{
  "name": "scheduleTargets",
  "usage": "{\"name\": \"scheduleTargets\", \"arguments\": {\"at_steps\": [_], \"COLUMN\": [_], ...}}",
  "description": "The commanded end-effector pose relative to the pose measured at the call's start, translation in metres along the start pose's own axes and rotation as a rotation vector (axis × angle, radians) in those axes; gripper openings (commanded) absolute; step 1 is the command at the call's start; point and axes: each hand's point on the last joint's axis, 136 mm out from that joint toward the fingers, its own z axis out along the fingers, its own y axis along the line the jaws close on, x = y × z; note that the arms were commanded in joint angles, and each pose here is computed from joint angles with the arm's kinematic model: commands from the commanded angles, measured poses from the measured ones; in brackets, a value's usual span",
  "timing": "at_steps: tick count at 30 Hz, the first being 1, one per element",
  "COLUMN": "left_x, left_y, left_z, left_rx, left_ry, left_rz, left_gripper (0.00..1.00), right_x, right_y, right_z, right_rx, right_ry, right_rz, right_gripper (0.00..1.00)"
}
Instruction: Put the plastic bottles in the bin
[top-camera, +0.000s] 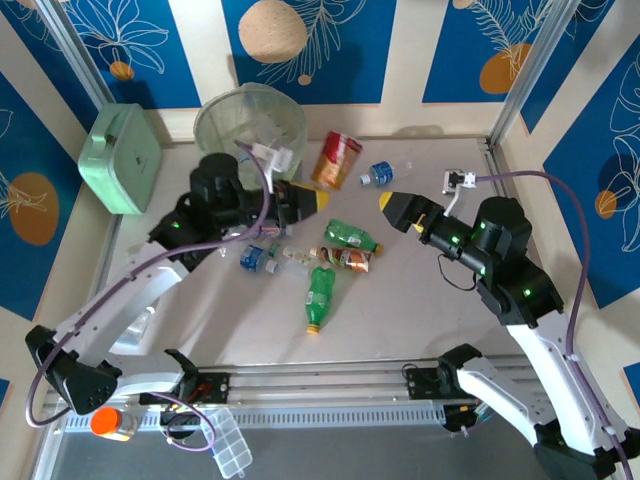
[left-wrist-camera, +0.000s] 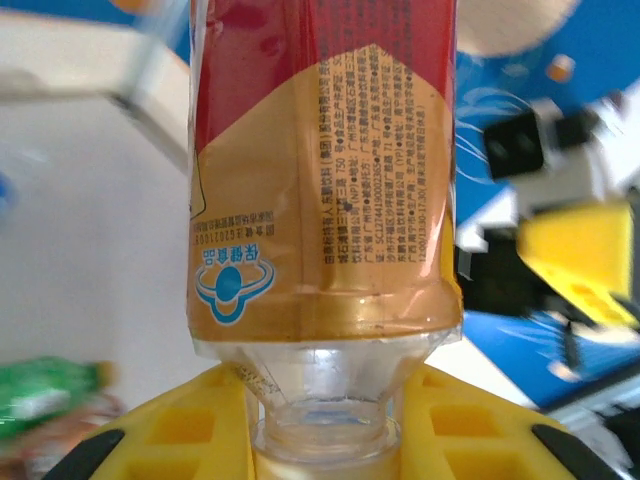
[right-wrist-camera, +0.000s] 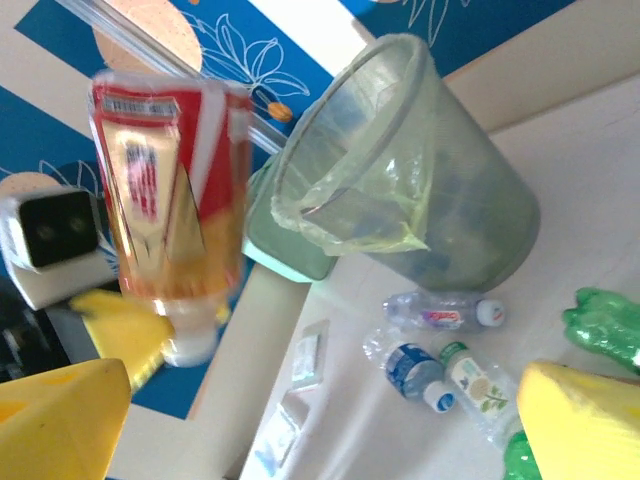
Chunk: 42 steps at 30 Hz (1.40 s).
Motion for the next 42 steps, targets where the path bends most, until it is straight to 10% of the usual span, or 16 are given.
{"name": "scheduleTargets", "arguments": {"at_steps": [1,18,31,42], "left_x": [-0.005,-0.067,-0.037,-0.031], "left_y": [0.068,0.237,0.294,0.296], "left_z": [-0.030,-0.058,-0.002,0.002], "left_rx": [-0.369,-1.018,-0.926,-0.919], "left_ry": [0.047,0.075,0.185,0.216], "left_rz": [-0.002,-0.197,-0.344,-0.310], "left_gripper": [0.03,0.00,0.04,0.61], "right_x": [-0.001,0.019,0.025,0.016], "right_y": [-0.015,-0.059,-0.075,-0.081], "right_z": [-0.003,0.013,0.025,0.036], "right_rx": [0.075,0.200,0.245,0.281], "right_ry": [-0.009,0.050,0.068,0.066], "right_rz": [-0.041,0.016,0.029,0.024], "right_gripper": [1.00,0.99,0.99,0.99]}}
